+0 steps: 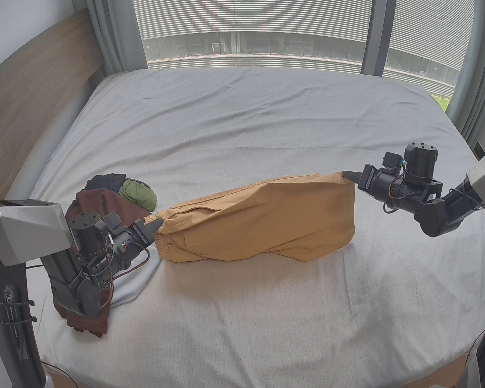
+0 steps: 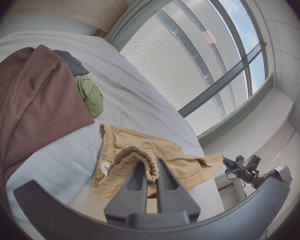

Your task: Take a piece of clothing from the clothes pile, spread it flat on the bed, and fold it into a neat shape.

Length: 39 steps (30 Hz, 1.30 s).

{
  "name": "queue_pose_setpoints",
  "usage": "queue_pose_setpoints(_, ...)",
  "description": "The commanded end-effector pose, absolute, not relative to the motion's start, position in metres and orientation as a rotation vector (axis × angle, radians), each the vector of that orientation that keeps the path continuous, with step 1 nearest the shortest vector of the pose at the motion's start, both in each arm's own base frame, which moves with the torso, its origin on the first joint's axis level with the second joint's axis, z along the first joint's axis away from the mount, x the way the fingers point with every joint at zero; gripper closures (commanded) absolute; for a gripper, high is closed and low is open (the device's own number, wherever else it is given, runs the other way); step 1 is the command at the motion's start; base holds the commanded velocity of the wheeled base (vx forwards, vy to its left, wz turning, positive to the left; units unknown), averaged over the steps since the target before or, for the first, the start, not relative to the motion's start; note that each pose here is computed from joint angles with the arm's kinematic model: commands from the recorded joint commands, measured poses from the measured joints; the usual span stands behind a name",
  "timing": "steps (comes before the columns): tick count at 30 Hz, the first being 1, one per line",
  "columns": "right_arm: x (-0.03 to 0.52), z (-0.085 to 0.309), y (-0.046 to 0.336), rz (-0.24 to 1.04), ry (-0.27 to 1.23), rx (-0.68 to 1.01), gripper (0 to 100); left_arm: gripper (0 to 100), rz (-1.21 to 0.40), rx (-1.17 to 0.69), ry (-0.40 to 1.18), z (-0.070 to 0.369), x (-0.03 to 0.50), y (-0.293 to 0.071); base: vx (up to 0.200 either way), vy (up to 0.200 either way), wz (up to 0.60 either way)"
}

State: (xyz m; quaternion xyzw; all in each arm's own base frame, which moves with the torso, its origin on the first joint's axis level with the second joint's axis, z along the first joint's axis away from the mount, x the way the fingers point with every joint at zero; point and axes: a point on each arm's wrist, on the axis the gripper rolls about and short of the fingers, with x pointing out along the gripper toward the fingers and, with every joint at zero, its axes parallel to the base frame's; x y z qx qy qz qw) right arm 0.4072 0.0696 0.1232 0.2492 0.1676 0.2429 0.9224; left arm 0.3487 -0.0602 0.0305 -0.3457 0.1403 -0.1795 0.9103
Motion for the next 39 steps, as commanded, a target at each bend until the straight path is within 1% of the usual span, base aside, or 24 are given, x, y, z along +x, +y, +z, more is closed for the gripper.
queue_pose_setpoints(1, 0.416, 0.127, 0.074, 0.511, 0.326, 0.508, 100, 100, -0.338, -0.739, 0.247, 0.035, 0.356, -0.059, 0.0, 0.0, 0.0)
queue_pose_setpoints(8, 0.432, 0.124, 0.073, 0.508, 0.307, 0.508, 100, 100, -0.311, -0.743, 0.222, 0.032, 0.365, -0.06, 0.0, 0.0, 0.0)
queue_pose_setpoints(12, 0.433, 0.122, 0.075, 0.503, 0.339, 0.51, 100, 100, -0.295, -0.742, 0.226, 0.023, 0.371, -0.062, 0.0, 0.0, 0.0)
queue_pose_setpoints(19, 0.443, 0.114, 0.078, 0.493, 0.342, 0.511, 100, 100, -0.256, -0.74, 0.203, 0.012, 0.384, -0.064, 0.0, 0.0, 0.0)
queue_pose_setpoints(24, 0.45, 0.108, 0.082, 0.494, 0.339, 0.509, 100, 100, -0.26, -0.741, 0.197, 0.012, 0.386, -0.066, 0.0, 0.0, 0.0)
queue_pose_setpoints(28, 0.463, 0.101, 0.082, 0.461, 0.314, 0.506, 100, 100, -0.27, -0.742, 0.164, 0.016, 0.393, -0.069, 0.0, 0.0, 0.0)
queue_pose_setpoints(39, 0.471, 0.1, 0.083, 0.462, 0.292, 0.506, 100, 100, -0.272, -0.743, 0.124, 0.009, 0.411, -0.071, 0.0, 0.0, 0.0)
